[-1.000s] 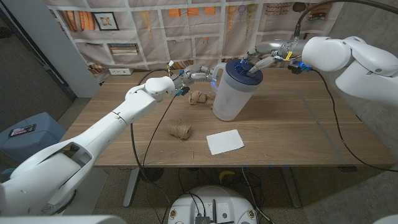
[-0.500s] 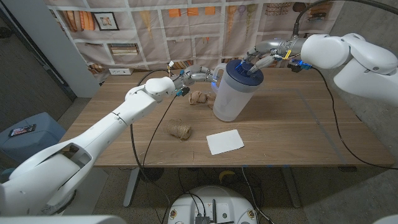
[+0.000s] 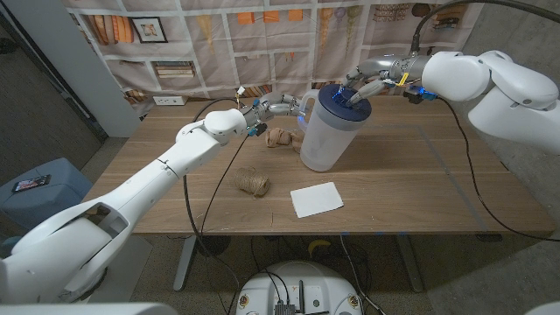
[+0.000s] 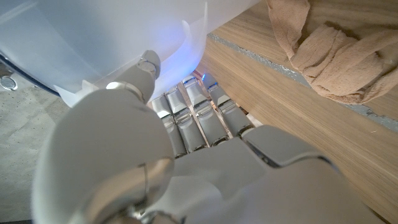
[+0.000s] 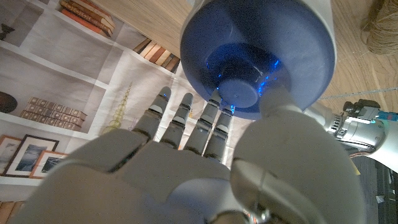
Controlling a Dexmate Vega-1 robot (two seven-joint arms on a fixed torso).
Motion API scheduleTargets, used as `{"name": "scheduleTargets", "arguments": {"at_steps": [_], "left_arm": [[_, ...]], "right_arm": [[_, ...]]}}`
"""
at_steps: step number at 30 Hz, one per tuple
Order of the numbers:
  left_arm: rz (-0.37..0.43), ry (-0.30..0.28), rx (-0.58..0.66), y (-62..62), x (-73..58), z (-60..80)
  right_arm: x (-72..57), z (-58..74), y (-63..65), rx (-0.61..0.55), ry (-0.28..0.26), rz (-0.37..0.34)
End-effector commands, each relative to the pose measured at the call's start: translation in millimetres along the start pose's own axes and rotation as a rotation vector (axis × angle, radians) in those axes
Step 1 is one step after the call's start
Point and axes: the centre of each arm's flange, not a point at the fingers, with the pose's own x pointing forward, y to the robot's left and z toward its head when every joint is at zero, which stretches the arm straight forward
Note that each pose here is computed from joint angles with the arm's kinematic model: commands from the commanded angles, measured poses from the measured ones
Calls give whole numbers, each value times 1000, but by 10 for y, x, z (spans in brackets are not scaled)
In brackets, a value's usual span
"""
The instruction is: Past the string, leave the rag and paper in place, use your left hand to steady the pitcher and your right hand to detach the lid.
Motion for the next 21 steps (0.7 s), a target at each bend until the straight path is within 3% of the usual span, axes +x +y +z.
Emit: {"name": "scheduleTargets", "arguments": {"at_steps": [1,21], "left_arm": [[3,3,-5,-3,-11,1],[-8,1,-9,-10,25,-1]], "right_arm": [[13,20,-8,-3,-16,-2],[32,16,64,0,-13,-28]]}}
